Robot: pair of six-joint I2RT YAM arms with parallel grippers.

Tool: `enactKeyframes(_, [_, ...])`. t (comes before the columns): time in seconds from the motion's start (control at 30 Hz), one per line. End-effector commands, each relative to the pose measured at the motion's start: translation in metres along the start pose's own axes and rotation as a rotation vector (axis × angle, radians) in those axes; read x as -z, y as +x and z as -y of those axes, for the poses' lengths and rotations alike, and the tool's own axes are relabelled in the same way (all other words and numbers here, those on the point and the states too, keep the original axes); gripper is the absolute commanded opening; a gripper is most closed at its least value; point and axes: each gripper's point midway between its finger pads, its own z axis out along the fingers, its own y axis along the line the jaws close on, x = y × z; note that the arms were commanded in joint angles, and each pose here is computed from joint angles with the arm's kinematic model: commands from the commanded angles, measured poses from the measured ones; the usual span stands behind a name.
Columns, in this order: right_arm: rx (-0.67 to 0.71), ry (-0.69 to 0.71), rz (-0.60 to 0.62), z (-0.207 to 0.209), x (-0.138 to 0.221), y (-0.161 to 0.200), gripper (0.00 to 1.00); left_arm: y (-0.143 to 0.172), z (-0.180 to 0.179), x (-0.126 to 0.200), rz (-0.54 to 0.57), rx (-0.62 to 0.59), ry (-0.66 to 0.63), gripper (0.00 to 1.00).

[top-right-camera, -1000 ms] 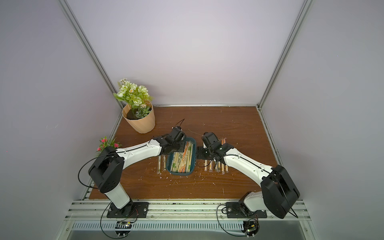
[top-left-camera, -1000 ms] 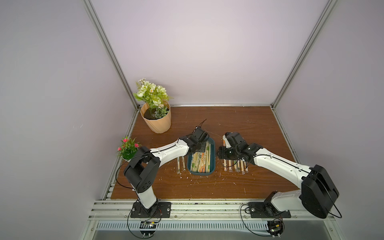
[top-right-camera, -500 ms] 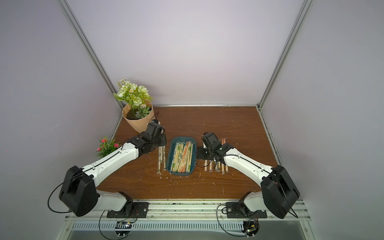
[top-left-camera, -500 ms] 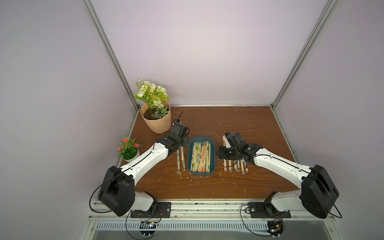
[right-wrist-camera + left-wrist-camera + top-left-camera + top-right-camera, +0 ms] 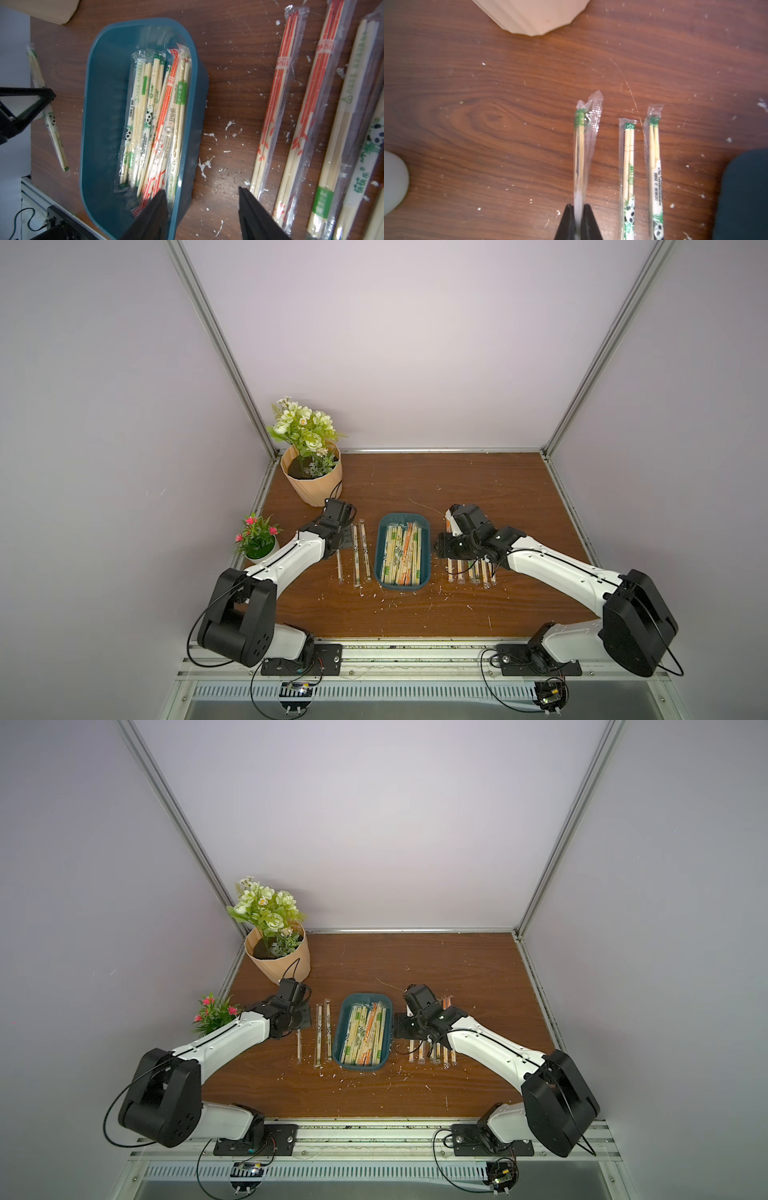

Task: Take the paired disposable chopsticks out of the storage box
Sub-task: Place the paired disposable chopsticks at the center of the board.

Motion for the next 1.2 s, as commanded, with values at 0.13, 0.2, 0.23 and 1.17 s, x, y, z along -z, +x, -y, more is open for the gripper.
enactKeyframes(0.13, [-0.004,0.006,0.022,-0.001,0.004,-0.005,0.59,0.014,0.004,-0.02,-0.062,-0.013,0.019,0.02])
enactKeyframes(0.2, [-0.003,0.006,0.02,-0.001,0.004,-0.005,0.59,0.017,0.005,-0.024,-0.072,-0.016,0.02,0.03])
enactKeyframes(0.23, [-0.003,0.006,0.02,-0.001,0.004,-0.005,0.59,0.018,0.006,-0.026,-0.074,-0.017,0.02,0.04])
enactKeyframes(1.17, [0.007,0.013,0.016,0.001,0.001,-0.004,0.59,-0.037,0.06,0.039,0.065,-0.008,0.221,0.37])
